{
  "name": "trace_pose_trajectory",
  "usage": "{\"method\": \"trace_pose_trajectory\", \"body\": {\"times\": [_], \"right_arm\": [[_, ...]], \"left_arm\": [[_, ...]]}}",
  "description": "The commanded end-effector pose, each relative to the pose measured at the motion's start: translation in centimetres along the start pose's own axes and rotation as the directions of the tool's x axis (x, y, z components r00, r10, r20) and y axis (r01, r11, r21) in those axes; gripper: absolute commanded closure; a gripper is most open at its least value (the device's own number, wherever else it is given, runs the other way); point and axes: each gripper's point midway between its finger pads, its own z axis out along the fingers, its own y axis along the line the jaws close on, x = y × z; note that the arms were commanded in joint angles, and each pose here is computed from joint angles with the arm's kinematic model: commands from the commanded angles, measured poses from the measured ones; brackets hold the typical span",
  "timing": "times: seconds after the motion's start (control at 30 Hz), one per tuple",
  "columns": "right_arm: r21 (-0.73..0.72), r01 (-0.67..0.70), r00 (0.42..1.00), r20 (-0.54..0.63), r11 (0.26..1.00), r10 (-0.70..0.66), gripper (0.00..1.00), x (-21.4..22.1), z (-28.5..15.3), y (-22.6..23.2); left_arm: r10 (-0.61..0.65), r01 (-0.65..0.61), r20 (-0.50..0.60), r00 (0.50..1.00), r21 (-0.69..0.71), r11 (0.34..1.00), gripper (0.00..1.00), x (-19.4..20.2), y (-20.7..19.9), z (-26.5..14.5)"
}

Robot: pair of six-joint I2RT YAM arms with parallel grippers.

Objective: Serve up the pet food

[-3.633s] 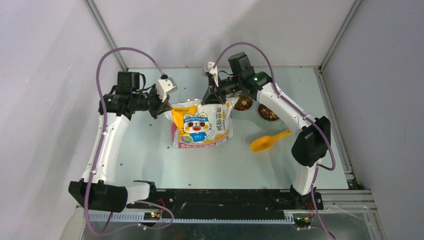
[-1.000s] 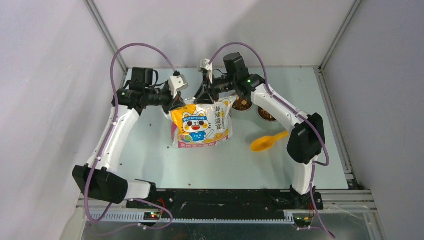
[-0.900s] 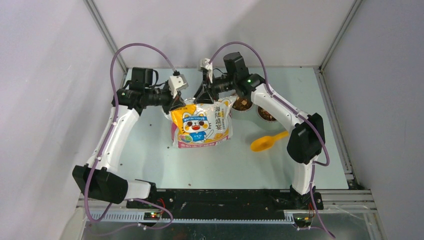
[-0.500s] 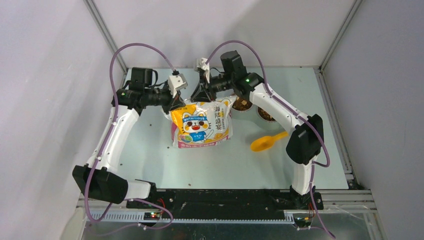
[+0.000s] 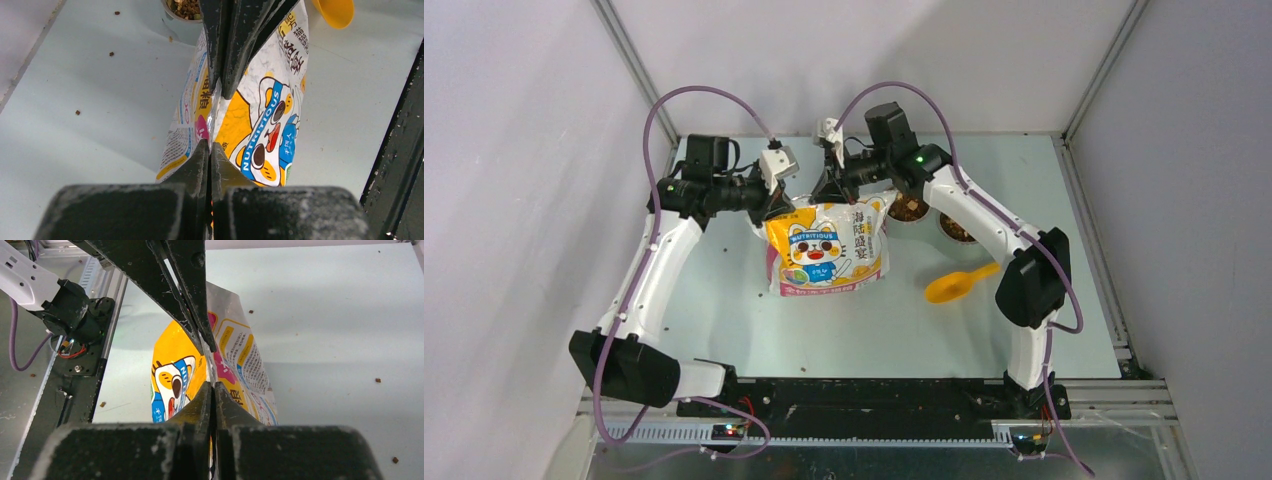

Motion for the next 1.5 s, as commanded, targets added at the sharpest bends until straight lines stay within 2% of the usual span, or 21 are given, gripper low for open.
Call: {"method": "trace_pose_trajectory", "body": {"times": [0.0, 0.03, 0.07, 0.1, 0.17, 0.27, 0.3, 0.37, 0.5, 0.6, 0.63, 0.73, 0.83, 0.93, 1.0, 1.07, 1.2, 1.27, 1.33, 1.4, 1.47], "right_arm": [[0.033, 0.032, 0.999, 0.009, 0.999, -0.032, 0.87, -1.3, -0.5, -0.7], [0.036, 0.029, 1.0, 0.005, 0.999, -0.029, 0.79, -1.2, -0.5, -0.7], [0.035, 0.034, 0.999, -0.004, 0.999, -0.034, 0.82, -1.0, -0.7, -0.7], [0.03, 0.041, 0.999, -0.006, 0.999, -0.041, 0.97, -1.0, -0.8, -0.7], [0.029, 0.045, 0.999, -0.012, 0.999, -0.045, 1.0, -0.9, -1.1, -0.7], [0.054, 0.044, 0.999, -0.015, 0.998, -0.043, 1.0, -1.0, -1.7, -1.1], [0.073, 0.045, 0.999, -0.021, 0.996, -0.044, 0.87, -0.9, -2.0, -1.4], [0.098, 0.053, 0.998, -0.029, 0.994, -0.05, 0.77, -1.0, -2.7, -1.9], [0.095, 0.075, 0.996, -0.06, 0.993, -0.07, 1.0, -1.0, -4.1, -2.2], [0.129, 0.048, 0.997, -0.064, 0.99, -0.04, 0.84, -0.7, -5.4, -3.0], [0.117, 0.058, 0.997, -0.06, 0.991, -0.051, 0.95, -0.9, -5.8, -2.8], [0.135, 0.04, 0.998, -0.059, 0.99, -0.033, 1.0, -1.1, -7.2, -3.3], [0.169, 0.039, 0.997, -0.079, 0.985, -0.026, 0.76, -0.9, -8.2, -3.8], [0.128, 0.066, 0.99, -0.136, 0.99, -0.049, 1.0, 0.8, -8.8, -3.3], [0.133, 0.051, 0.987, -0.159, 0.99, -0.029, 0.96, 1.2, -9.2, -3.5], [0.144, 0.054, 0.985, -0.171, 0.988, -0.029, 0.81, 1.4, -9.8, -3.6], [0.153, 0.096, 0.978, -0.2, 0.984, -0.064, 0.95, 2.0, -10.6, -3.8], [0.165, 0.1, 0.975, -0.213, 0.981, -0.064, 0.91, 2.2, -11.0, -4.0], [0.155, 0.112, 0.972, -0.222, 0.982, -0.076, 1.0, 2.4, -11.5, -3.9], [0.162, 0.115, 0.97, -0.232, 0.98, -0.075, 1.0, 2.5, -12.2, -4.0], [0.182, 0.118, 0.967, -0.245, 0.976, -0.071, 0.88, 2.7, -12.9, -4.3]], "left_arm": [[0.051, -0.047, 0.039, 0.998, -0.098, 0.994, 1.0, -1.5, 1.9, -1.4], [0.051, -0.047, 0.039, 0.998, -0.1, 0.994, 1.0, -1.5, 2.0, -1.5], [0.048, -0.044, 0.039, 0.998, -0.101, 0.994, 1.0, -1.5, 2.0, -1.5], [0.047, -0.043, 0.038, 0.998, -0.103, 0.994, 1.0, -1.4, 2.0, -1.6], [0.042, -0.038, 0.037, 0.998, -0.107, 0.994, 1.0, -1.3, 2.2, -1.6], [0.035, -0.03, 0.035, 0.999, -0.112, 0.993, 1.0, -1.2, 2.3, -1.8], [0.034, -0.03, 0.033, 0.999, -0.115, 0.993, 1.0, -1.1, 2.4, -2.0], [0.032, -0.029, 0.028, 0.999, -0.118, 0.993, 1.0, -0.9, 2.4, -2.1], [0.027, -0.025, 0.02, 0.999, -0.12, 0.992, 1.0, -0.6, 2.4, -2.2], [0.024, -0.022, 0.017, 1.0, -0.12, 0.992, 1.0, -0.4, 2.4, -2.2], [0.023, -0.021, 0.017, 1.0, -0.123, 0.992, 1.0, -0.4, 2.5, -2.2], [0.022, -0.02, 0.013, 1.0, -0.124, 0.992, 1.0, -0.2, 2.5, -2.1], [0.019, -0.018, 0.012, 1.0, -0.124, 0.992, 1.0, -0.2, 2.4, -2.2], [0.017, -0.016, 0.01, 1.0, -0.125, 0.992, 1.0, -0.1, 2.5, -2.2], [0.018, -0.017, 0.009, 1.0, -0.126, 0.992, 1.0, -0.1, 2.5, -2.2], [0.018, -0.017, 0.008, 1.0, -0.128, 0.992, 1.0, -0.1, 2.6, -2.2], [0.018, -0.017, 0.007, 1.0, -0.128, 0.992, 1.0, 0.0, 2.7, -2.1], [0.018, -0.017, 0.007, 1.0, -0.128, 0.992, 1.0, 0.0, 2.7, -2.2], [0.019, -0.018, 0.006, 1.0, -0.126, 0.992, 1.0, 0.0, 2.6, -2.1], [0.019, -0.018, 0.001, 1.0, -0.124, 0.992, 1.0, 0.1, 2.6, -2.1], [0.022, -0.023, -0.004, 1.0, -0.127, 0.992, 1.0, 0.2, 2.6, -2.2]]}}
